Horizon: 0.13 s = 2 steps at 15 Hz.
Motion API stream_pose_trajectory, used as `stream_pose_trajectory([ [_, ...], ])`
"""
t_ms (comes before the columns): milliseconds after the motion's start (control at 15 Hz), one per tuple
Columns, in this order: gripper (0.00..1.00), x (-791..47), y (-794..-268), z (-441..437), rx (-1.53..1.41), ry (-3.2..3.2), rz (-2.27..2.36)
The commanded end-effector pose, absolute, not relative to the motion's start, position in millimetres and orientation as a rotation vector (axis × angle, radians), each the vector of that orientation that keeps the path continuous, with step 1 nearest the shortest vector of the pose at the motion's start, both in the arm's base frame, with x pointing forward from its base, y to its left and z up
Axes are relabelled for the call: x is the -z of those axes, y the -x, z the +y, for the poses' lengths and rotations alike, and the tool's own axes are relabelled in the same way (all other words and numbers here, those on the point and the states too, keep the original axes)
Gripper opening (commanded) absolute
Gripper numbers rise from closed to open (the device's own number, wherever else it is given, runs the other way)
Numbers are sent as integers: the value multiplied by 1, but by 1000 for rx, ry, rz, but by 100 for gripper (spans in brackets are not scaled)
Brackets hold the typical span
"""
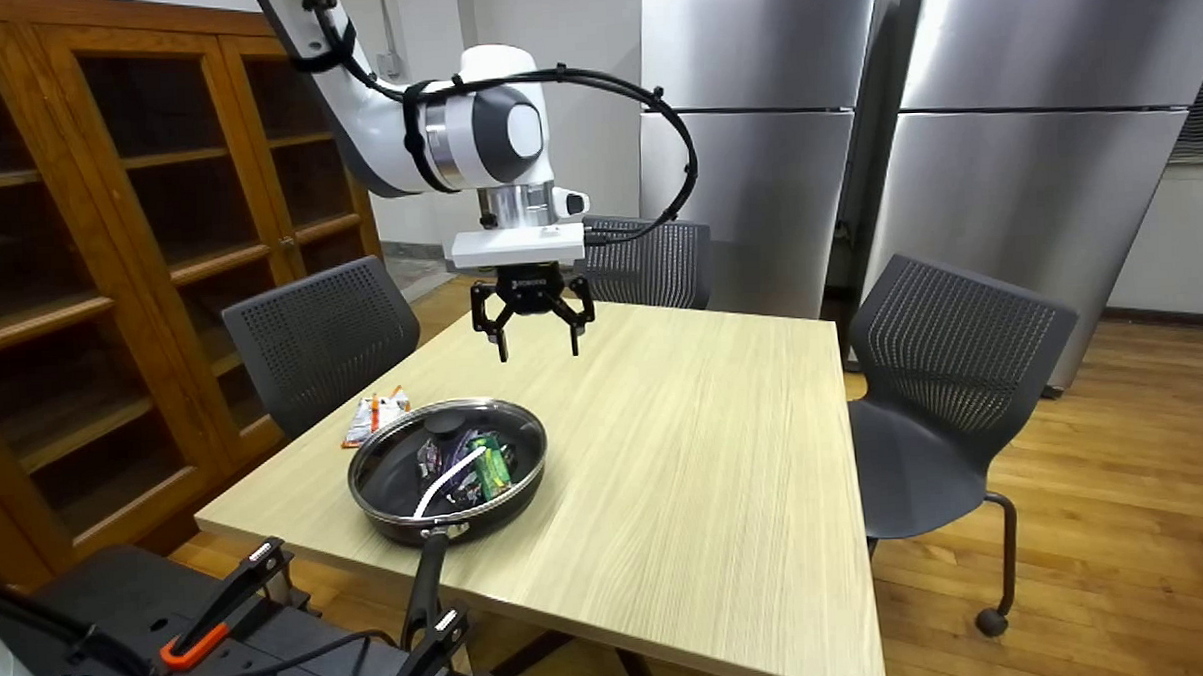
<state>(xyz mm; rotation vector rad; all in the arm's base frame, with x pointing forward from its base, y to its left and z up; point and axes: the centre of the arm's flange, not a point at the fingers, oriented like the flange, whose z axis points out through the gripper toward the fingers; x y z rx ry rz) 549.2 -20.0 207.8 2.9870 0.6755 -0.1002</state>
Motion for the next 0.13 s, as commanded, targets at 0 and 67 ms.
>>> stream_pose_trajectory([
  [0,100,-208,-549,-20,100,-2987,676],
  [67,100,-208,-549,-20,100,-2987,676],
])
